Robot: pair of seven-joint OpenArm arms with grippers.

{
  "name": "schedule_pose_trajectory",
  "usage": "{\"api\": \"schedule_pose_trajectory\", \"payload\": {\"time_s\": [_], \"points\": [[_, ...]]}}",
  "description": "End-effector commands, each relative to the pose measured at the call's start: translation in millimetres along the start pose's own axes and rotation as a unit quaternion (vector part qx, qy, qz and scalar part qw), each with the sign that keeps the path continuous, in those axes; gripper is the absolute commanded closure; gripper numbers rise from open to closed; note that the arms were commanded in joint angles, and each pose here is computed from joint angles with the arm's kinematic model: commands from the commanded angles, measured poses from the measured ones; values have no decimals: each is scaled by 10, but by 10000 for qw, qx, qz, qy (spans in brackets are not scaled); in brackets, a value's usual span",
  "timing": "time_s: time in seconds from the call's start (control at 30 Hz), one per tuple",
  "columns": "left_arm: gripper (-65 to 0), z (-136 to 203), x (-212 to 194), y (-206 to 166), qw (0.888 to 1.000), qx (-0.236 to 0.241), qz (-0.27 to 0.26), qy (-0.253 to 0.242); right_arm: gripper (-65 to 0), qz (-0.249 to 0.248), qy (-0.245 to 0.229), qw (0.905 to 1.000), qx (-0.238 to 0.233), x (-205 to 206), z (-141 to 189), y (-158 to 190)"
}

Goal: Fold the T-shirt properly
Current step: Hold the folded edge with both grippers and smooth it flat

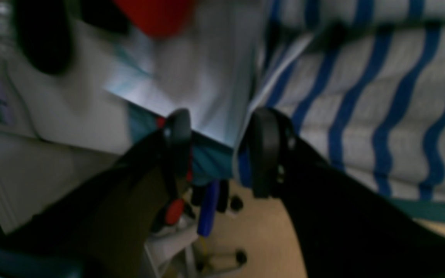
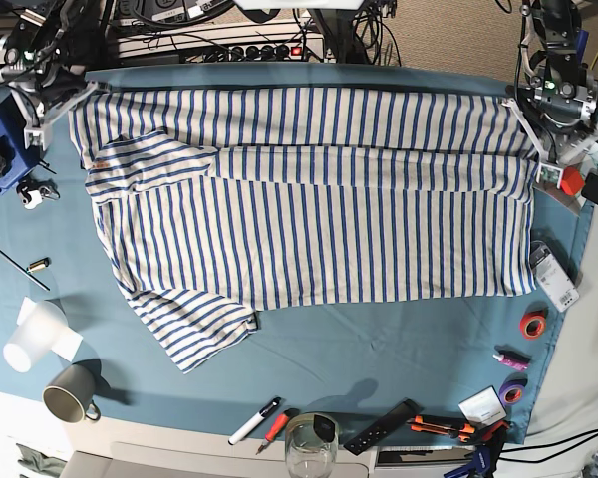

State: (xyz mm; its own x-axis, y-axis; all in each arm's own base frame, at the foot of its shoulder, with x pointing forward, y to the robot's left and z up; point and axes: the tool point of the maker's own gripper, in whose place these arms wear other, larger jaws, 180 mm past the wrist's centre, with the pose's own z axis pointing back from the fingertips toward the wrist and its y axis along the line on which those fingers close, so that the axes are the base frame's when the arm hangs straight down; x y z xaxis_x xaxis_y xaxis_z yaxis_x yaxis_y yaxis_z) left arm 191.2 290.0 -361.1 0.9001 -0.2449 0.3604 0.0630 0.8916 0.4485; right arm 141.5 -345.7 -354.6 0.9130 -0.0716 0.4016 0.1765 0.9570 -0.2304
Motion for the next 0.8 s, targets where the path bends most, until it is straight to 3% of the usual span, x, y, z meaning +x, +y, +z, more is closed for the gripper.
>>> {"api": "schedule_pose_trajectory", "payload": {"time_s": [0.0, 0.13, 0.2, 0.53, 0.77], "points": [[-262, 102, 163, 173, 9989, 328, 100, -311, -106, 67, -322, 9994, -116, 188, 92, -57], [-262, 306, 484, 278, 9916, 554, 416, -1089, -106, 120, -941, 9953, -191, 550, 257, -29], [-262, 327, 540, 273, 9904, 523, 432, -1207, -106, 137, -1220, 9922, -207, 679, 316, -20], [-262, 268, -61, 175, 9987, 449, 240, -52, -106, 148, -1213, 9923, -219, 662, 315, -18], [-280, 268, -154, 78, 9996, 255, 50, -77, -106, 148, -1245, 9919, -215, 673, 318, -16]]}}
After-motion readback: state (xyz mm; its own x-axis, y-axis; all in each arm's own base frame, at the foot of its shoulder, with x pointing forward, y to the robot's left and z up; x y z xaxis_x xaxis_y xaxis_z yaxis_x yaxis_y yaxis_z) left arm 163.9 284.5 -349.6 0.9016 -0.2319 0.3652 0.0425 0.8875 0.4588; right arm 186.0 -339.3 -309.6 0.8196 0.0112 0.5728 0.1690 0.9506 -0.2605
